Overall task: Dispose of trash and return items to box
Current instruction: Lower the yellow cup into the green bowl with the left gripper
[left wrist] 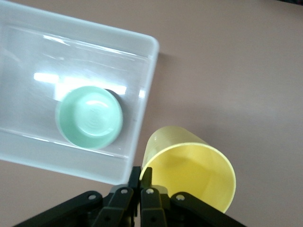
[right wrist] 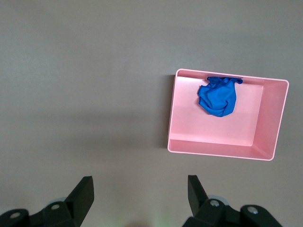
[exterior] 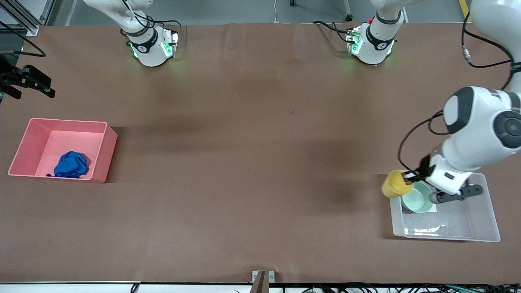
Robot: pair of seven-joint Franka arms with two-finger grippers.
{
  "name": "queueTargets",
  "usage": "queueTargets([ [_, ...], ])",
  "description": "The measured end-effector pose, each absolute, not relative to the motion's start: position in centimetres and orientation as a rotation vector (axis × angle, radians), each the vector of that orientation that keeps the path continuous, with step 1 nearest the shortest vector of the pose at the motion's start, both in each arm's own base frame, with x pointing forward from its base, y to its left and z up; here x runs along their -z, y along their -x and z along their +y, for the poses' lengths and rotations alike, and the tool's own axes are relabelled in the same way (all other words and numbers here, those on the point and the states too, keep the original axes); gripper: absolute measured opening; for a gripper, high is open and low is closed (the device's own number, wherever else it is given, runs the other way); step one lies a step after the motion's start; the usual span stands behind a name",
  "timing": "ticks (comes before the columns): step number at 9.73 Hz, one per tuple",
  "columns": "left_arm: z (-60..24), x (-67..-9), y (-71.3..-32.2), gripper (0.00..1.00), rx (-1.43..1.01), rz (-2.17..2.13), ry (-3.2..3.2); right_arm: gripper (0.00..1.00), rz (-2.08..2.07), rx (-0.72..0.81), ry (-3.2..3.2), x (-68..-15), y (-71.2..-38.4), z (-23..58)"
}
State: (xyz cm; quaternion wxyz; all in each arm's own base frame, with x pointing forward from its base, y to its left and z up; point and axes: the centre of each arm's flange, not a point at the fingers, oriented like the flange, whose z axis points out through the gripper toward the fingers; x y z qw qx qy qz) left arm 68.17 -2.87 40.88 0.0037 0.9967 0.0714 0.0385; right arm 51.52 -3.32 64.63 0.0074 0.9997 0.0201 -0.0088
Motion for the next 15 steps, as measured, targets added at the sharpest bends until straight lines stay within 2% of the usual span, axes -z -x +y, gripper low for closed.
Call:
queueTargets([
  [5,9.0,-34.3,-69.1,0.03,-0.078,0.084,-3.164,0.90,0.056,0.015,-3.126,-64.5,-52.9,-1.4],
  [8,9.9,-28.4,-69.8,0.03,-0.077,0.102,-3.113,0.90,0.052,0.013,-3.126,-64.4,-53.8,-1.4],
  [11,9.7,-26.2,-69.7,0.07,-0.039,0.102,-3.096,0.90,0.052,0.017,-3.126,-64.4,-53.8,-1.4],
  [12,9.7,-26.0,-69.7,0.11,-0.036,0.102,-3.094,0.90,0.052,0.019,-3.126,-64.3,-53.9,-1.4],
  [15,10.3,-29.4,-71.0,0.53,-0.144,0.118,-3.099,0.90,0.065,0.036,-3.126,-63.7,-54.3,-0.9],
])
